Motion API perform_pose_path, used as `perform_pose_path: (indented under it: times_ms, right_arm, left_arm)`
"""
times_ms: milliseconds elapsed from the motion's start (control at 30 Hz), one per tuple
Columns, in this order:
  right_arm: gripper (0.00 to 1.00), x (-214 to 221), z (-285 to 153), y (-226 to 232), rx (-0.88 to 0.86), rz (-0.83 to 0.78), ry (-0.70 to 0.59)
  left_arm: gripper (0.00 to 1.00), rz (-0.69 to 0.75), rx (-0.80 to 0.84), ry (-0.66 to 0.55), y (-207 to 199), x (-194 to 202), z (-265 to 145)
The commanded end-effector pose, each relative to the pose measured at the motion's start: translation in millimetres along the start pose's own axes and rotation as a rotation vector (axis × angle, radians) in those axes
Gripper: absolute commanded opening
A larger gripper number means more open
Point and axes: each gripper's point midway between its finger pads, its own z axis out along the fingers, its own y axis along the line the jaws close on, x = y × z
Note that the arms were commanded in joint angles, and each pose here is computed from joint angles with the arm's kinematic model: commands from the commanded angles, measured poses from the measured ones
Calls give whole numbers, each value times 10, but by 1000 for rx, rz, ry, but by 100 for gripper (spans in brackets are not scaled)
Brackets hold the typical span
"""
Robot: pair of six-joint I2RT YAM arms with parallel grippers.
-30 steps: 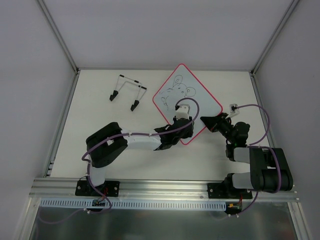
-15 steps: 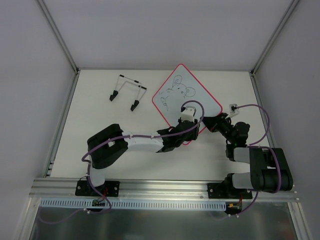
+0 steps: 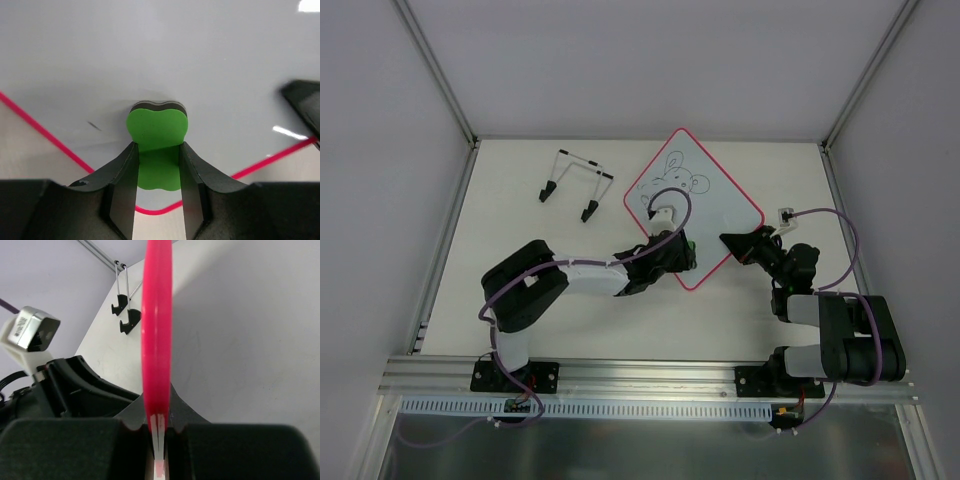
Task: Erase the whiteboard
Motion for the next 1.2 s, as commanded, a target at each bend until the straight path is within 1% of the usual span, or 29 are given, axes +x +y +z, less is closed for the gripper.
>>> perform_pose_path:
  times_ms: [0, 133, 300, 433, 567, 733, 767, 800, 933, 1033, 1167]
  right_arm:
    - [0, 218, -81, 703, -348, -122, 146]
    - [0, 222, -82, 703, -348, -121, 148]
    - [0, 218, -90, 718, -353, -124, 147]
    - [0, 228, -84, 703, -350, -120, 151]
    - [0, 226, -82, 705, -351, -120, 151]
    - [0, 239, -82, 714, -356, -116, 158]
    - [0, 252, -81, 717, -358, -114, 163]
    - [0, 249, -77, 718, -359, -114, 164]
    - [0, 260, -74, 729, -363, -104, 171]
    - [0, 275, -82, 741, -368, -91, 181]
    - [0, 332, -127, 758, -370, -56, 202]
  left_arm:
    - [0, -4, -249, 151, 985, 462, 84]
    - [0, -15, -266, 141, 1118, 374, 107]
    - [0, -69, -292, 140, 1326, 357, 127]
    - [0, -83, -284, 152, 1365, 366, 146]
    - [0, -61, -229, 161, 1191, 388, 153]
    - [0, 36, -112, 154, 679, 389, 168]
    - [0, 73, -91, 150, 600, 364, 171]
    - [0, 95, -51, 133, 407, 310, 166]
    - [0, 198, 27, 101, 63, 210, 117]
    - [0, 228, 55, 87, -27, 142, 64]
    - [0, 286, 69, 64, -51, 52, 19]
